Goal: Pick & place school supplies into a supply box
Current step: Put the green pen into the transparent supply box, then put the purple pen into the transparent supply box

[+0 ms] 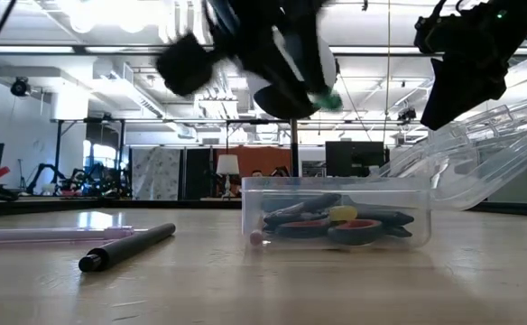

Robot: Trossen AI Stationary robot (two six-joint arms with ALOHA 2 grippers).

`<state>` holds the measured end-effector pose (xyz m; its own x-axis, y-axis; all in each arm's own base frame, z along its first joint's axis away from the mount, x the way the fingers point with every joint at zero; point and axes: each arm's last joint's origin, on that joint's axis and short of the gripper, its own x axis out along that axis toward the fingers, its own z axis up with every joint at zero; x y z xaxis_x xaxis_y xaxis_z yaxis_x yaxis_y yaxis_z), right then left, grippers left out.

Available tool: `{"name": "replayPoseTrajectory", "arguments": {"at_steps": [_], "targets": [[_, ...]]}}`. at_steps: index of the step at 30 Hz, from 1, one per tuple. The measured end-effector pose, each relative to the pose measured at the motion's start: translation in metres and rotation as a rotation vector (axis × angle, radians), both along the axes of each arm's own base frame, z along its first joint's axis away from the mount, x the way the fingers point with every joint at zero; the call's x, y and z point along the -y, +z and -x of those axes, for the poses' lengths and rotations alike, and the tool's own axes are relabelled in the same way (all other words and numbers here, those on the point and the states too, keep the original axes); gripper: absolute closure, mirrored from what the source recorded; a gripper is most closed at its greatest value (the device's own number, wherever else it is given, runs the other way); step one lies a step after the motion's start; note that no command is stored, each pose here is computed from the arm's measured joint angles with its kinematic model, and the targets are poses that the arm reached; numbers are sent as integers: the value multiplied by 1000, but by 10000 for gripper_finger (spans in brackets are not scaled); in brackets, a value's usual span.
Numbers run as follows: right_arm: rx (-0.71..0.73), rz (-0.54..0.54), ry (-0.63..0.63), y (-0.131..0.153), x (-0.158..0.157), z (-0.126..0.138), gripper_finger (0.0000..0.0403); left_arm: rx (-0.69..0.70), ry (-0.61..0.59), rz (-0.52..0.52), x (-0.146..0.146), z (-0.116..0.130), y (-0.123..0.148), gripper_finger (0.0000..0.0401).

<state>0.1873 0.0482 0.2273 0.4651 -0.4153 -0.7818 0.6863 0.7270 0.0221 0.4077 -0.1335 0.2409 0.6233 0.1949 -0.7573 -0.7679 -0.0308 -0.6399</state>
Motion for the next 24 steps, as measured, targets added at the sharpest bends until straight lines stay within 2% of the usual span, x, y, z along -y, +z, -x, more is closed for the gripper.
{"name": "replayPoseTrajectory", "arguments": {"at_steps": [4,8,10,14,21,24], "targets": [[9,-3,0,0,0,-1,227,-50,24,-36,-27,-14,-17,360],[11,-4,0,0,0,-1,227,-122,-13,11,-36,-12,-25,355],[12,-4,0,0,0,-1,227,-156,-21,29,-35,-9,-28,354],[13,-4,0,1,0,-1,227,-132,-26,63,-29,-11,-26,340],[15,-5,0,1,0,-1,227,-131,-53,69,-15,-7,-25,269],[17,-6,0,1,0,-1,227,-148,-123,56,-4,-1,-22,241]]}}
